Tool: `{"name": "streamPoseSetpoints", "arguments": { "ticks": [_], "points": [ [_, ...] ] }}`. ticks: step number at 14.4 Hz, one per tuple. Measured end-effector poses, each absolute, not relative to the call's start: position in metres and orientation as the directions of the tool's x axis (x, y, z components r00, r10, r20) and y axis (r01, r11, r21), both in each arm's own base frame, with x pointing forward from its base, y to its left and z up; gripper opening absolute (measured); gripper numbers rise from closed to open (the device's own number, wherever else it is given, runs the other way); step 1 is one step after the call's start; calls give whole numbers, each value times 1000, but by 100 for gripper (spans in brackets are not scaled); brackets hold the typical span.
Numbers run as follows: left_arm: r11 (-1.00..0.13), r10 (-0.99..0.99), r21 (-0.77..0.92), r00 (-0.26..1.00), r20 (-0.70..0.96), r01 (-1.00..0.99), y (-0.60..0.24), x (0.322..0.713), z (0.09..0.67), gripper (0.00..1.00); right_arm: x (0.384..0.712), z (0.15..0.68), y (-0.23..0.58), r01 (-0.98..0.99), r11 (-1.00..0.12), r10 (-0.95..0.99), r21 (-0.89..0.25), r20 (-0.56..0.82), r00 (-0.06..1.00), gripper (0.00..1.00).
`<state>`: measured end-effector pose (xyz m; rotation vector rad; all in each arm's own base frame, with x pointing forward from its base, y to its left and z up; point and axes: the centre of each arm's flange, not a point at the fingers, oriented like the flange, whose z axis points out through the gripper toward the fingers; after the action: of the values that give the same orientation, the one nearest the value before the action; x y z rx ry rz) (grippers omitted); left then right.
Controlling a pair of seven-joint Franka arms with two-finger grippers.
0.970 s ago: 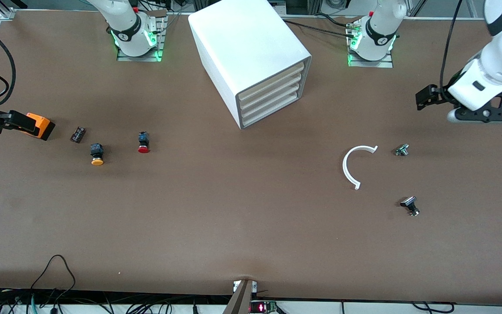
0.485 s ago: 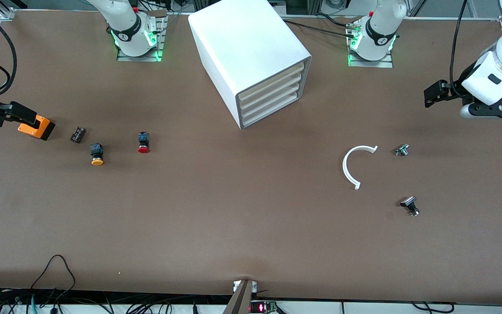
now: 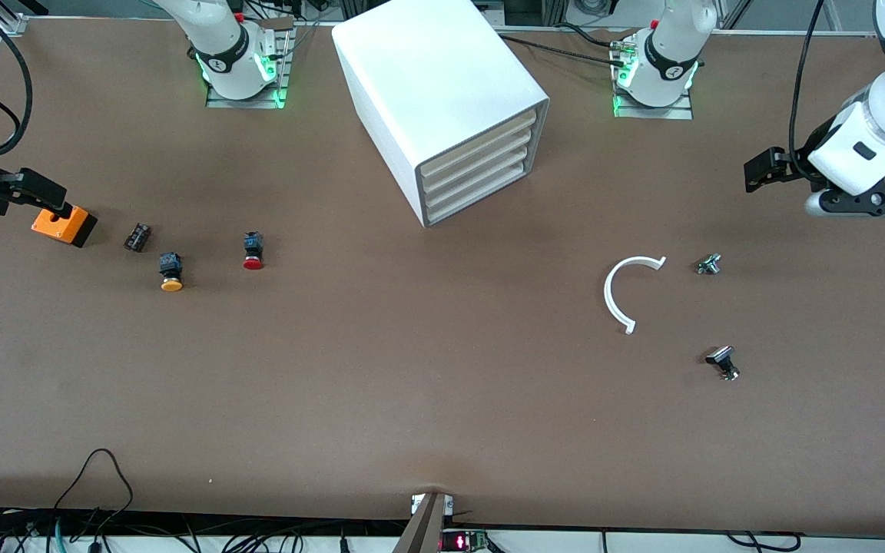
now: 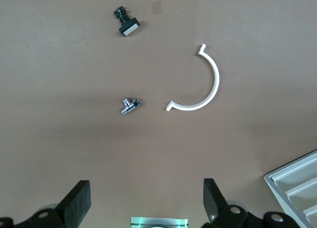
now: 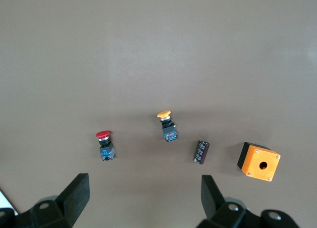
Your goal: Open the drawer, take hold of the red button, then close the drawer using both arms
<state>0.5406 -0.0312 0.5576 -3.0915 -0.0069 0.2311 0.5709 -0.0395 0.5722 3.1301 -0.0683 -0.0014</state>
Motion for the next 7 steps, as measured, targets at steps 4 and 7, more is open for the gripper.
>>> {"name": "streamPoseSetpoints", "arguments": {
  "ticks": [4, 7],
  "points": [
    [-999, 11, -36, 991, -136, 6, -29, 554, 560, 100, 570, 570, -29, -27, -1000, -27, 10, -12, 1000, 100],
    [-999, 14, -35, 992, -126, 10, -27, 555, 565, 100, 569, 569, -30, -31, -999, -31, 10, -24, 999, 100]
  ]
}}
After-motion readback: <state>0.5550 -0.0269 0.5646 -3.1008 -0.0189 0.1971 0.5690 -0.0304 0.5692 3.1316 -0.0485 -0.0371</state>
